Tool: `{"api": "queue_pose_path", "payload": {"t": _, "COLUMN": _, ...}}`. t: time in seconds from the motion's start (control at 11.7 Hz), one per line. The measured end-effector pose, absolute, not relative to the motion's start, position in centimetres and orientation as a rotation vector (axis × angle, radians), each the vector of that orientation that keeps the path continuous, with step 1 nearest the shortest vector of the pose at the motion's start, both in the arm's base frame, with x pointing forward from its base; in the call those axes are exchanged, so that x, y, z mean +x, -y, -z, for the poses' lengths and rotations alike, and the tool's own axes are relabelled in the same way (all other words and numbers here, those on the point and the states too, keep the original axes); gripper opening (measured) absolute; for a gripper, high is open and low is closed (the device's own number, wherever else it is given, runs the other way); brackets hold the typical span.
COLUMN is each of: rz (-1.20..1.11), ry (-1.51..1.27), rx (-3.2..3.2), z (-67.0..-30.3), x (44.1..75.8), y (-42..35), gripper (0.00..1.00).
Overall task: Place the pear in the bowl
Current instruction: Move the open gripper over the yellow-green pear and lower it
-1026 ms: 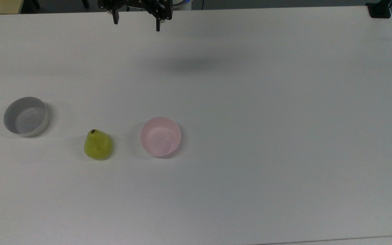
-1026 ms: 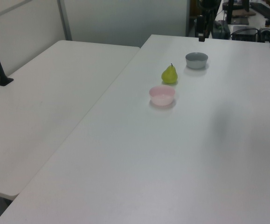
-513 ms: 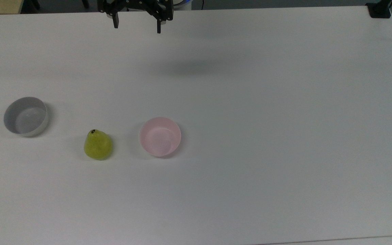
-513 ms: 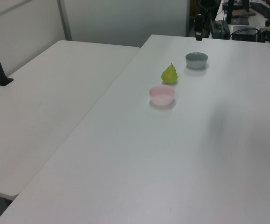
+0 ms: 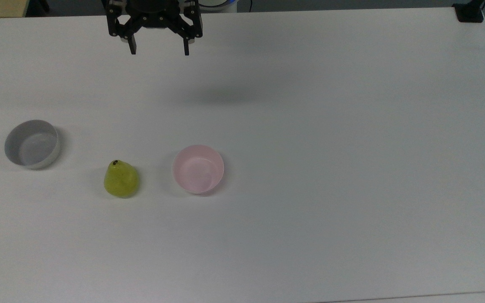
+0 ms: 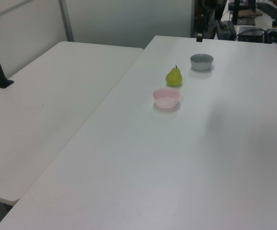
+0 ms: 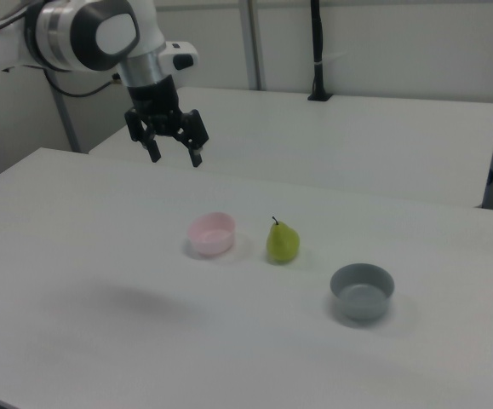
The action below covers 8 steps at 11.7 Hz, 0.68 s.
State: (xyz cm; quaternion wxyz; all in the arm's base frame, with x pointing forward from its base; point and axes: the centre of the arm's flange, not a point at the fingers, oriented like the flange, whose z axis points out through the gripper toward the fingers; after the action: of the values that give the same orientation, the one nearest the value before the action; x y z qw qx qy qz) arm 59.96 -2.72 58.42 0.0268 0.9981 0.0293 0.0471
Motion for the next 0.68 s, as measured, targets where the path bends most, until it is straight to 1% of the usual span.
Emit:
{"api": "queue_pose_path", "payload": {"t": 0.17, "rz": -0.136, "ry": -0.042, "rx": 3.082, "z": -56.9, "x": 61.1, "y": 4.9, "gripper": 1.0}}
{"api": "queue_pose_path", "payload": {"t": 0.34, "rz": -0.216, "ry": 0.012, "rx": 3.067, "z": -55.0, "x": 63.2, "y": 7.9, "gripper": 1.0}}
{"api": "queue_pose_path", "payload": {"t": 0.68, "rz": -0.261, "ry": 0.051, "rx": 3.051, "z": -47.7, "x": 67.0, "y": 11.3, "gripper": 1.0}}
